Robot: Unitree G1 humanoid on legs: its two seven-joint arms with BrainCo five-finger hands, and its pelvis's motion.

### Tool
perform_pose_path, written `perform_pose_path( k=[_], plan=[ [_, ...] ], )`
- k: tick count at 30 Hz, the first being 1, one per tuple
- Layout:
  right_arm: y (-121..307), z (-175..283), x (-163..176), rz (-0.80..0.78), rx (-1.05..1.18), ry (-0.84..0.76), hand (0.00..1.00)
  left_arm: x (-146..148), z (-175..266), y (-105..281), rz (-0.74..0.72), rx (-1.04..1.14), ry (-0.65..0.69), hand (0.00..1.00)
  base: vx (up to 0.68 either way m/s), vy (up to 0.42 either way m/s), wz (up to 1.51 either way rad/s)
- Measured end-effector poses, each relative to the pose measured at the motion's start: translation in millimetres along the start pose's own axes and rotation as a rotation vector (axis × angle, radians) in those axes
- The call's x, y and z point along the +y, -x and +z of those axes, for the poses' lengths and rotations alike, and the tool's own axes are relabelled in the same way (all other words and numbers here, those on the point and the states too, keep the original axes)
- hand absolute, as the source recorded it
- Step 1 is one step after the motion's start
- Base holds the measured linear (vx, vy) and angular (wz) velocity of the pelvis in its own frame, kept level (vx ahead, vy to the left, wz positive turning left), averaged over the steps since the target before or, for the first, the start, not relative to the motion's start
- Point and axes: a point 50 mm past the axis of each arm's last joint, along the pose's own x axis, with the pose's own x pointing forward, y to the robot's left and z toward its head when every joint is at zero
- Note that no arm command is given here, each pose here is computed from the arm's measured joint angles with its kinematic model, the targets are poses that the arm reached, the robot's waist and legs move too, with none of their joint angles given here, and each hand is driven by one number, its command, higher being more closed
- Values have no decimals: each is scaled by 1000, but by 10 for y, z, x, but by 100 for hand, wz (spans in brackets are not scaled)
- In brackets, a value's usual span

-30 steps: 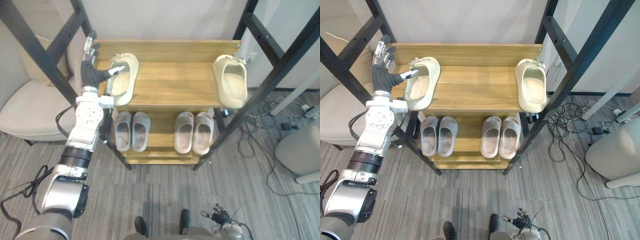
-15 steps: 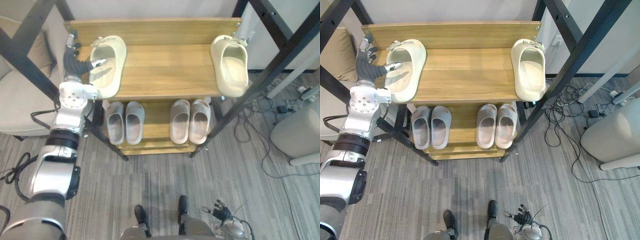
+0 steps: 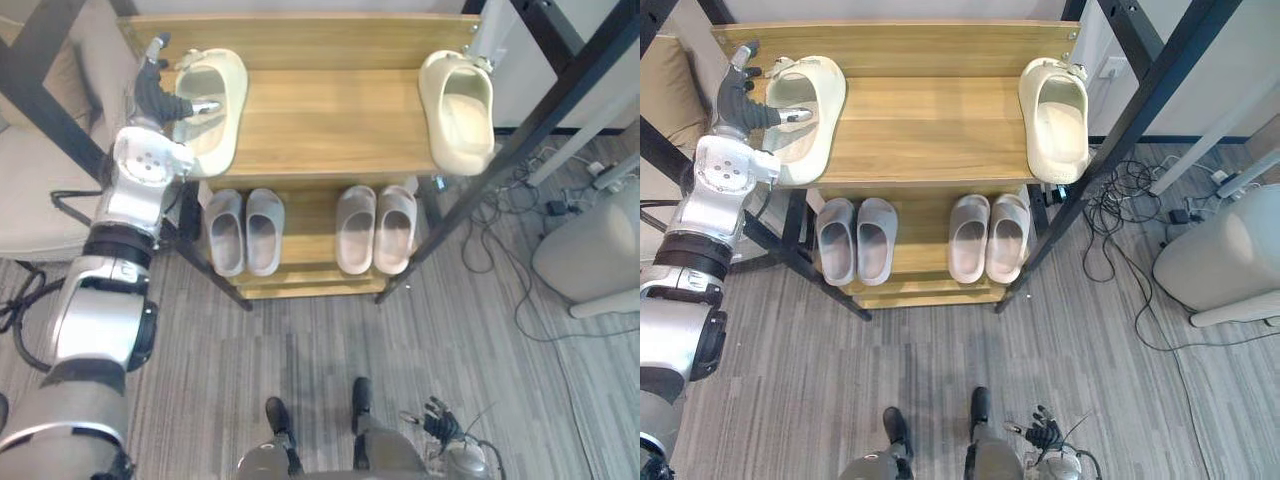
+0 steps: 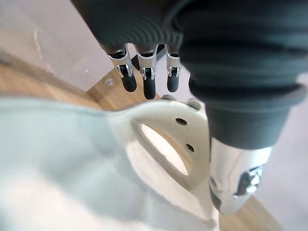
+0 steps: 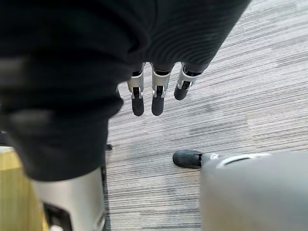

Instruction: Organize the slippers on the shoe rack

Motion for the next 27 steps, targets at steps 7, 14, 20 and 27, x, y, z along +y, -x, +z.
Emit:
perform_pose_path(
  k=[7, 14, 20, 27],
  plan=[
    [21, 50, 36, 23, -36, -57, 0, 39, 184, -104, 0, -30, -152, 100, -32, 24, -3],
    [37, 73, 153, 62, -52, -96, 0, -11, 440, -183, -29, -91, -195, 100, 7, 45, -1],
    [57, 98, 350, 115, -65, -93, 0, -214, 555, -163, -66, -115, -150, 100, 12, 33, -3],
    [61, 86, 345, 107, -62, -90, 0, -389, 627, -136, -104, -119, -120, 100, 2, 28, -2]
  ],
)
